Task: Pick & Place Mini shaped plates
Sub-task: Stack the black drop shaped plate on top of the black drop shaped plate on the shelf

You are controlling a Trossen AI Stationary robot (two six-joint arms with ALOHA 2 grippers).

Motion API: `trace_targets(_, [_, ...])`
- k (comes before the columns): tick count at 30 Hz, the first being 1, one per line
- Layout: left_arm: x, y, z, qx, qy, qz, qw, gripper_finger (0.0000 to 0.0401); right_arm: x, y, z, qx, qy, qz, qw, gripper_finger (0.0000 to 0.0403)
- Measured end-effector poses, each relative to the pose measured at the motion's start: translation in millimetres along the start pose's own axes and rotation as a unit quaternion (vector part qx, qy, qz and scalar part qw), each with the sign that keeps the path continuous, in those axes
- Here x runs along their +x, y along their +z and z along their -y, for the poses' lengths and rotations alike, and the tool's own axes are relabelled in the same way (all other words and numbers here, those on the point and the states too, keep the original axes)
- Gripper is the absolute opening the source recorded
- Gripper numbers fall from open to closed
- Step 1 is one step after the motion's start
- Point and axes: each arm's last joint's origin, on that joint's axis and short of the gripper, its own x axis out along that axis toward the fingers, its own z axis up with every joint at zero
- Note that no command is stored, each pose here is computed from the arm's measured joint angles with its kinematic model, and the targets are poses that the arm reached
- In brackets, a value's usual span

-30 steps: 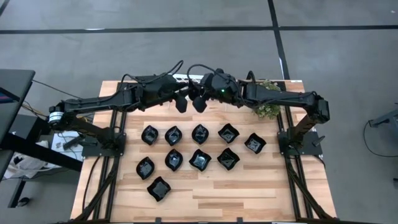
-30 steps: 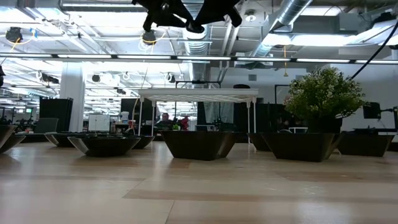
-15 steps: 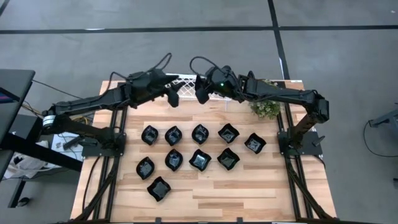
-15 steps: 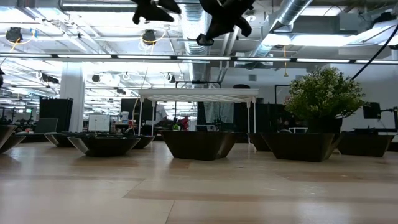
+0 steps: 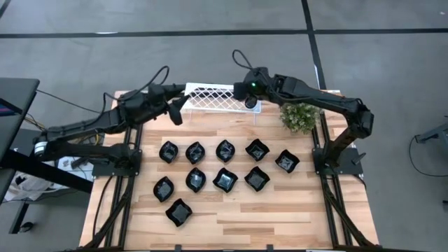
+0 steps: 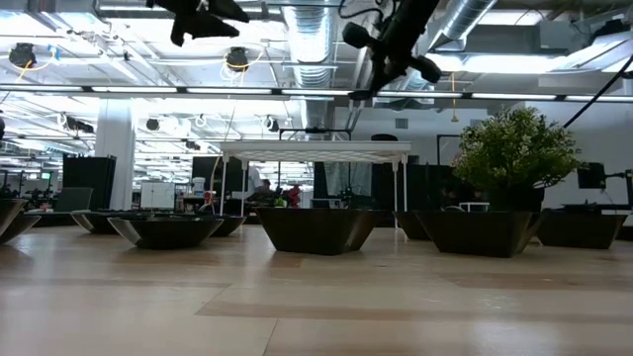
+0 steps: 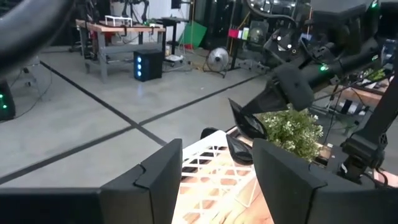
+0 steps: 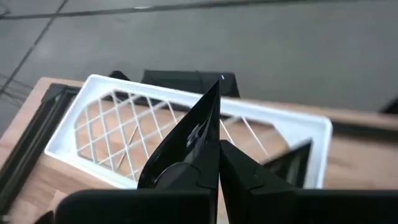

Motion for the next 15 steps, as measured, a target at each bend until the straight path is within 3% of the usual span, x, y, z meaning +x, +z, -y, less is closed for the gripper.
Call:
trace_targets(7, [-3.3,-13.2,-1.5,0.014,-0.019,0.003,1.0,0.0196,-2.8,-2.6,9.3,0.07,-0.026,-0.034,0.997,0.0])
trace_targets(15, [-6.7,-14.8,3.1,0.056,-0.115,0.001,0.992,0.0191,-3.6,-8.6,18.9,0.142,-0.074,-0.064,0.985,0.0])
